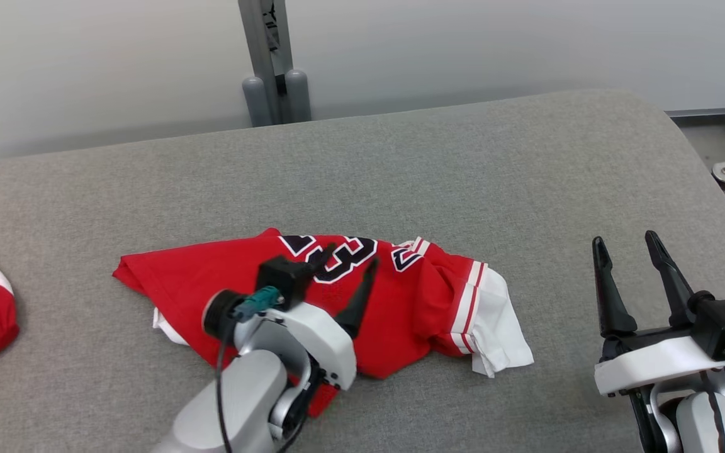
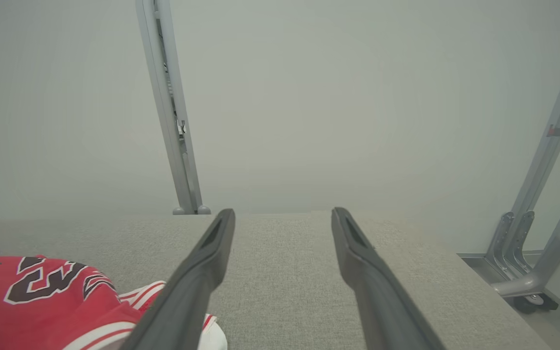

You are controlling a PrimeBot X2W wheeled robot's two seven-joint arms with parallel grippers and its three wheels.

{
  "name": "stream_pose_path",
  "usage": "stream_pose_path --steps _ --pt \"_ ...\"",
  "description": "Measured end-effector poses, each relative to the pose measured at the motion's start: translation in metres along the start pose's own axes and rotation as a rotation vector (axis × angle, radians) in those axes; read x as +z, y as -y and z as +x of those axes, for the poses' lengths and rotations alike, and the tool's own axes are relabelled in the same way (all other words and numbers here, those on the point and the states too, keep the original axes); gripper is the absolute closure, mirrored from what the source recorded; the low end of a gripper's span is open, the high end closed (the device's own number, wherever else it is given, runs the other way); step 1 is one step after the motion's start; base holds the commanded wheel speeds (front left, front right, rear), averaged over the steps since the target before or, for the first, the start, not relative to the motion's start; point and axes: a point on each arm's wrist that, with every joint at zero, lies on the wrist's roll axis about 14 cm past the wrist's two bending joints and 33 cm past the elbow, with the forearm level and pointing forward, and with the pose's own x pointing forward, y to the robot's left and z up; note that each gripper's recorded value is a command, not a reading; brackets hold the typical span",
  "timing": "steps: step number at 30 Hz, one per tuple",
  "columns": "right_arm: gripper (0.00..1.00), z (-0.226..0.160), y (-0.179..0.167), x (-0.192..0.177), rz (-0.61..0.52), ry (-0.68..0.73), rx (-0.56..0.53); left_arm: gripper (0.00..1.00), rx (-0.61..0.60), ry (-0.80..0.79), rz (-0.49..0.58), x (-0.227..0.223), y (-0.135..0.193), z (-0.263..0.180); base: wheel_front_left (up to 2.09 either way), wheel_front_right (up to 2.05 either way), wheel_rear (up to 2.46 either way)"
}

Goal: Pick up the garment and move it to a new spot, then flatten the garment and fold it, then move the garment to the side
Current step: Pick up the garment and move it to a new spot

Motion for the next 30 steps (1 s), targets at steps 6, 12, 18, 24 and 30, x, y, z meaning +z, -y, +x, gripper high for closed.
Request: stream_pose_path --steps 6,12,18,24,30 --pt "0.00 0.006 -0.014 0.007 -0.002 0.022 0.040 0.00 0.229 0.146 -0.039 0.035 -0.071 -0.029 0.00 0.00 0.00" --pt "0.00 0.008 -0.027 0.013 -0.012 0.036 0.079 0.00 0.497 0.301 -0.006 0.077 -0.145 -0.089 0.00 0.00 0.00" --pt "0.00 0.007 -0.034 0.018 -0.022 0.043 0.099 0.00 0.637 0.406 0.039 0.098 -0.173 -0.146 0.00 0.00 0.00" --pt "0.00 0.000 -0.035 0.020 -0.036 0.041 0.103 0.00 0.647 0.437 0.088 0.099 -0.169 -0.178 0.00 0.00 0.00" --pt "0.00 -0.009 -0.032 0.016 -0.047 0.021 0.096 0.00 0.638 0.428 0.097 0.089 -0.159 -0.189 0.00 0.00 0.00"
